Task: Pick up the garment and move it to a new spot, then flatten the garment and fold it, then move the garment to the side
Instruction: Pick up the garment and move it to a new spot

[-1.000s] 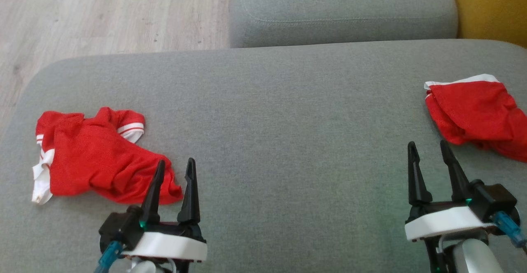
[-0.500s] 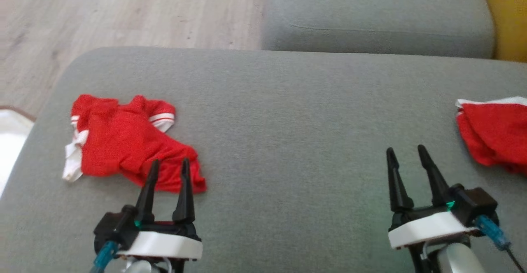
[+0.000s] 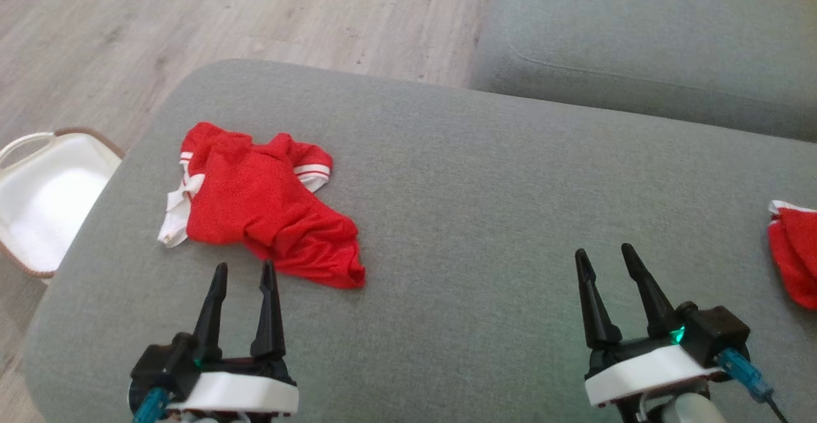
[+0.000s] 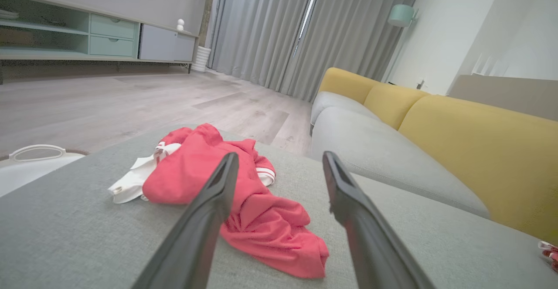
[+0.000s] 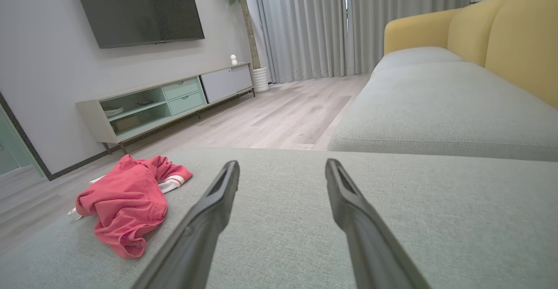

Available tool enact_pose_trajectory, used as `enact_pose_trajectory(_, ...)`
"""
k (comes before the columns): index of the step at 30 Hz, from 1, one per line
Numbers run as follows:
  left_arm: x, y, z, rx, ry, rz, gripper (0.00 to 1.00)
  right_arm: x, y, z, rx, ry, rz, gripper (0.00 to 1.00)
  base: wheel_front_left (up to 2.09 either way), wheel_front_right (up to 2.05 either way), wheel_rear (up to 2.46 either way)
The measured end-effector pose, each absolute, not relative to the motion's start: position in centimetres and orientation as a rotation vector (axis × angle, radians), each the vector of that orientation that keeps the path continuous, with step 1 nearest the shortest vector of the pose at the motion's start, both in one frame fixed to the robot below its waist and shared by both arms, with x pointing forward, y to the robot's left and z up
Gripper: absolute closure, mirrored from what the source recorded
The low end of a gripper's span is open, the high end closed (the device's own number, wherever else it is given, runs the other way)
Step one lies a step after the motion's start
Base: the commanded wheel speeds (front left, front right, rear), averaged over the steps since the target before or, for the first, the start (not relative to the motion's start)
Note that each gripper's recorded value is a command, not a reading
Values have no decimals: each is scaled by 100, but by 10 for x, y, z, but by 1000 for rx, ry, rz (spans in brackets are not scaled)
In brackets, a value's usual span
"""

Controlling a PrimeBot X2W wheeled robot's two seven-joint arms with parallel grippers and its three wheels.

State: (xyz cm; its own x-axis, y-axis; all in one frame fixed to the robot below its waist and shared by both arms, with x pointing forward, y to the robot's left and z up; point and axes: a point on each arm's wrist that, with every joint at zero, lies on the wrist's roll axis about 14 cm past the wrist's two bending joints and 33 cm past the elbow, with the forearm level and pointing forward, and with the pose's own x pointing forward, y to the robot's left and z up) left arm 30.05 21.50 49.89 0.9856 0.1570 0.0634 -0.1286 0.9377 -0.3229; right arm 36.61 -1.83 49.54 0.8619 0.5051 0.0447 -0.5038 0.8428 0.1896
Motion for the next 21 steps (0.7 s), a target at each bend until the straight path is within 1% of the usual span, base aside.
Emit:
enact_pose_trajectory(5, 293, 228, 500, -317, -101, 188, 0, 365, -8, 497, 205, 8, 564, 0, 0, 0, 0)
enact_pose_trajectory(11, 292, 230, 500, -318, -101, 191, 0, 363, -3, 496, 206, 14, 581, 0, 0, 0, 0)
enact_pose_trajectory(21, 298, 237, 497, -296, -88, 207, 0, 365, -6, 490, 215, 30, 569, 0, 0, 0, 0)
